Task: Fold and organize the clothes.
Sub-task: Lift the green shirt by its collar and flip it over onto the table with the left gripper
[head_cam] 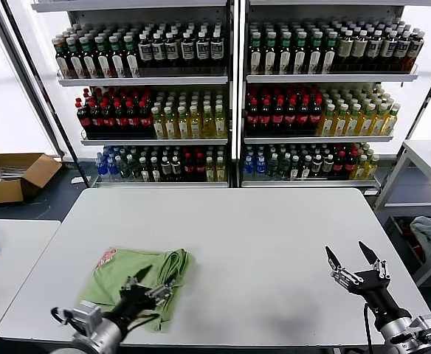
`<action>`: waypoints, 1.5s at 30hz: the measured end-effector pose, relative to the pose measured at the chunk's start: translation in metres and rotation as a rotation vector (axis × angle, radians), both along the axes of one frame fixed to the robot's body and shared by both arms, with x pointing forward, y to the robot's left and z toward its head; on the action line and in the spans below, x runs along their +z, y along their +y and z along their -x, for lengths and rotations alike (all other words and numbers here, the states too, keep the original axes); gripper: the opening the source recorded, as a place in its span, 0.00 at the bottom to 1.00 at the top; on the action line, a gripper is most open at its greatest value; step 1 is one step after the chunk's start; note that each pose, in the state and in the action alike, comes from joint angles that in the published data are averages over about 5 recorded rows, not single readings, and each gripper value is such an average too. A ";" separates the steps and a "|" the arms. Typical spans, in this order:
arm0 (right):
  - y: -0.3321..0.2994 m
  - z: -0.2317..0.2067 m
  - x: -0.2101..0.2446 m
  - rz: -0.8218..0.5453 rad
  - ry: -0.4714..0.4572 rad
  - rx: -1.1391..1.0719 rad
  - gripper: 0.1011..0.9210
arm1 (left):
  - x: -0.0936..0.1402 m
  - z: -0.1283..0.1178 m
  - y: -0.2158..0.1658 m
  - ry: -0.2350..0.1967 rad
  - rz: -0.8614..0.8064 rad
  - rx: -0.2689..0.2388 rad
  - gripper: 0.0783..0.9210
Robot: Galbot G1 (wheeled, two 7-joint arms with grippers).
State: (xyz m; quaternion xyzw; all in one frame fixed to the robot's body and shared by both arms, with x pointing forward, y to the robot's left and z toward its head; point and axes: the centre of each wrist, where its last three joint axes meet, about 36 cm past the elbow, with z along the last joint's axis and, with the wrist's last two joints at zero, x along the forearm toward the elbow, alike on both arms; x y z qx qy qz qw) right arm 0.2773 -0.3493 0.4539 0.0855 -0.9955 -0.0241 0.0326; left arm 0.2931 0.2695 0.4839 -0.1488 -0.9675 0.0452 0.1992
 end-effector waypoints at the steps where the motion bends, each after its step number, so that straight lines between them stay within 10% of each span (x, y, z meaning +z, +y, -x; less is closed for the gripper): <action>1: 0.000 0.000 -0.001 -0.001 0.001 0.001 0.88 | 0.004 -0.003 0.010 -0.009 -0.009 0.017 0.84; 18: 0.005 -0.002 -0.002 0.002 0.008 0.027 0.88 | -0.029 -0.050 0.132 0.080 -0.062 0.284 0.88; 31: 0.000 -0.002 0.003 0.010 -0.003 0.024 0.88 | -0.081 -0.053 0.114 0.171 -0.037 0.297 0.86; 45: 0.000 -0.004 0.008 0.003 -0.012 0.026 0.88 | -0.099 -0.051 0.091 0.166 -0.032 0.264 0.41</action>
